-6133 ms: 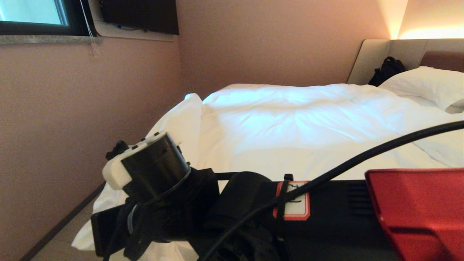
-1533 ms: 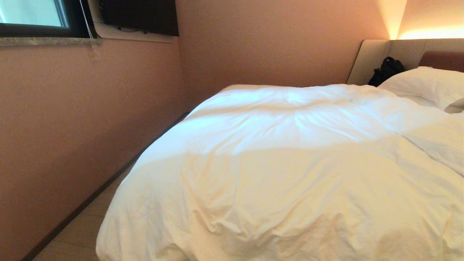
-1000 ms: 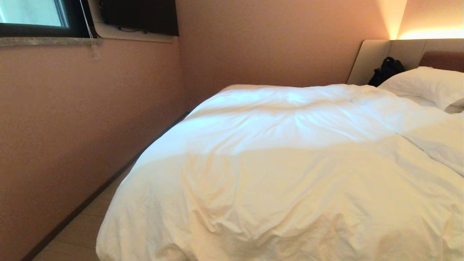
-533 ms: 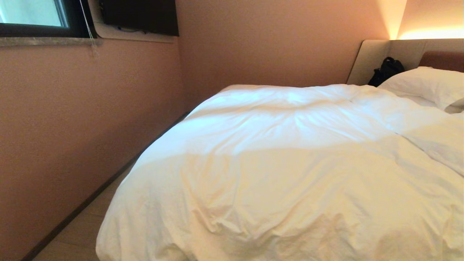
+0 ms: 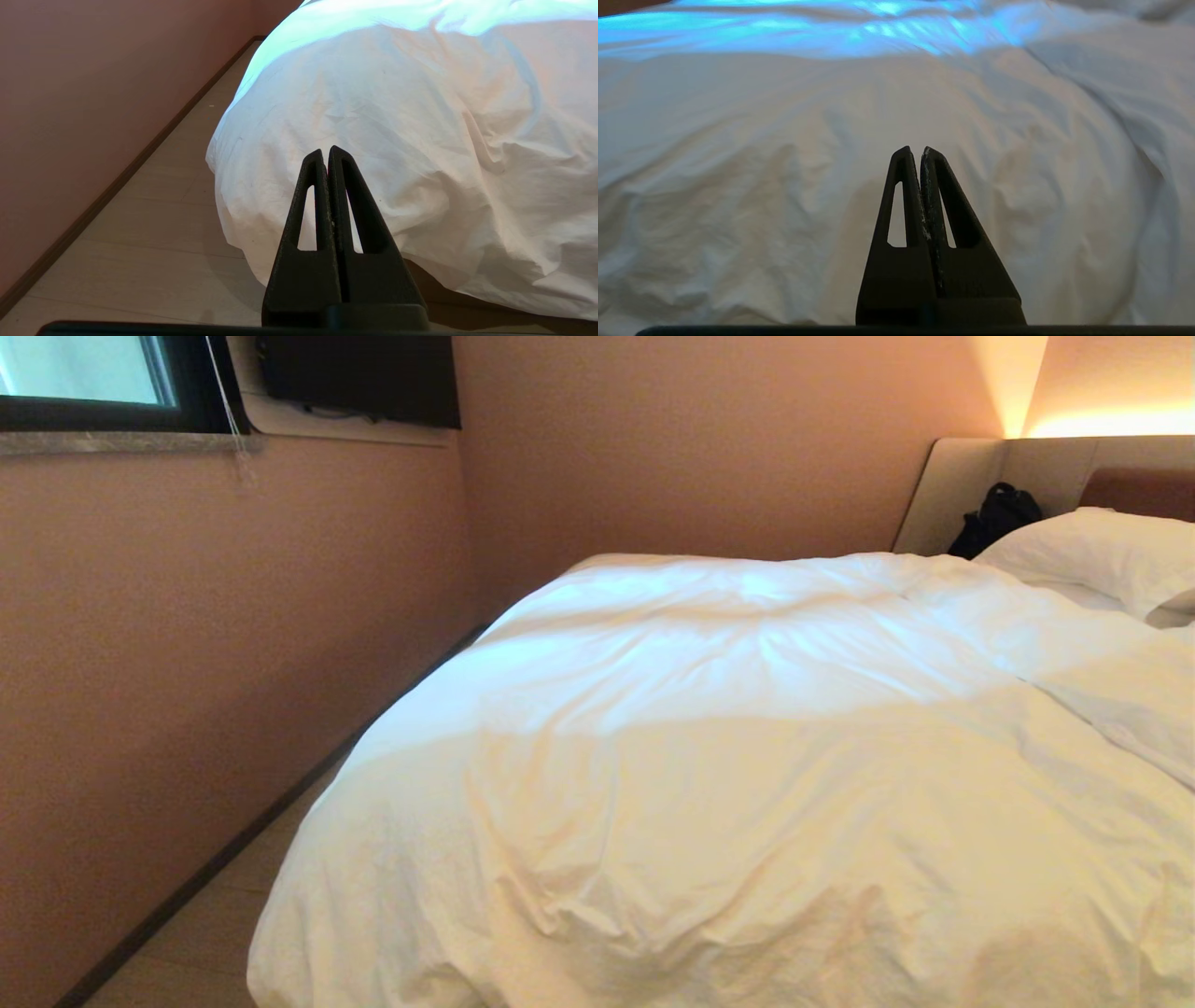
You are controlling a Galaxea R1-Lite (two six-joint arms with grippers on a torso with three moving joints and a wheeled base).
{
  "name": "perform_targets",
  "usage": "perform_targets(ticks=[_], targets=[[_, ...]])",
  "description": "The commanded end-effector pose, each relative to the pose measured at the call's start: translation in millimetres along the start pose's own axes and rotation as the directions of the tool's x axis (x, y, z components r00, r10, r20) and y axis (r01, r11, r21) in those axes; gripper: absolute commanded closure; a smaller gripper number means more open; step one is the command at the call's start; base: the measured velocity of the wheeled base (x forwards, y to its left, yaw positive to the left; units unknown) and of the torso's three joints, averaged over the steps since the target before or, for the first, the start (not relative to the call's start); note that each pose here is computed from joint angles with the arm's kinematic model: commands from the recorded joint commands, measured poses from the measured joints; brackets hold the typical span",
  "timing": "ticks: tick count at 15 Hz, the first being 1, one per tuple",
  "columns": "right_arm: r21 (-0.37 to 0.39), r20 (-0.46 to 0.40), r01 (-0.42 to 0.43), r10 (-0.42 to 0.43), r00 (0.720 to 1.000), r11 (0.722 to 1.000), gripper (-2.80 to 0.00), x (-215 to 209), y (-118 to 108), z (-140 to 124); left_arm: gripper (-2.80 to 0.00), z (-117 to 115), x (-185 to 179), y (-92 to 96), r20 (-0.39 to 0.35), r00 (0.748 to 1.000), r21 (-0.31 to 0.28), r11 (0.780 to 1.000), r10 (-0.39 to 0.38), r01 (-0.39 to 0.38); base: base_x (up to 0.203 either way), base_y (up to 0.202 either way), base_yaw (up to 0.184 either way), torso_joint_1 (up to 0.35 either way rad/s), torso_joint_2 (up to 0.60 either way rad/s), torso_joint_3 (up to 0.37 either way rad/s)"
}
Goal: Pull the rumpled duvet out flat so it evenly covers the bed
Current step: Flatten the corners of the folded blanket
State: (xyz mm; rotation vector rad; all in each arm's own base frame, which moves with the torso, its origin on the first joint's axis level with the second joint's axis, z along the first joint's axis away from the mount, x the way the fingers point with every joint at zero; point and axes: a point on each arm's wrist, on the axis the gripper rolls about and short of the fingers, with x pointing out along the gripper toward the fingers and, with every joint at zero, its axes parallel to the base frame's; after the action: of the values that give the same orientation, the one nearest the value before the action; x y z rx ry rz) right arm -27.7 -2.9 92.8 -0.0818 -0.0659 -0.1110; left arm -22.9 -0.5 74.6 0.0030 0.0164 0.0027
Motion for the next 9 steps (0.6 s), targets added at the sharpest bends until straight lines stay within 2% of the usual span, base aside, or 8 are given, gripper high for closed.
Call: perform_targets(ticks=[1, 6, 9], targets=[[-0.03, 0.061, -0.111, 0.113, 0.992, 0.993, 0.0, 2, 3, 1, 0.0, 0, 0, 0.0, 0.0, 1.0, 0.0, 1.0, 0.0, 0.0, 0.0, 0.0, 0.0, 0.0, 0.0, 0.0], [-0.015, -0.051, -0.144, 0.143, 0.988, 0.989, 0.0, 3, 5, -16, 0.0, 0, 0, 0.0, 0.001, 1.0, 0.0, 1.0, 0.0, 0.0, 0.0, 0.0, 0.0, 0.0, 0.0, 0.0], [0.035, -0.059, -0.139, 0.141, 0.988, 0.99, 0.0, 3, 5, -17, 0.0, 0, 0, 0.0, 0.001, 1.0, 0.0, 1.0, 0.0, 0.0, 0.0, 0.0, 0.0, 0.0, 0.0, 0.0]])
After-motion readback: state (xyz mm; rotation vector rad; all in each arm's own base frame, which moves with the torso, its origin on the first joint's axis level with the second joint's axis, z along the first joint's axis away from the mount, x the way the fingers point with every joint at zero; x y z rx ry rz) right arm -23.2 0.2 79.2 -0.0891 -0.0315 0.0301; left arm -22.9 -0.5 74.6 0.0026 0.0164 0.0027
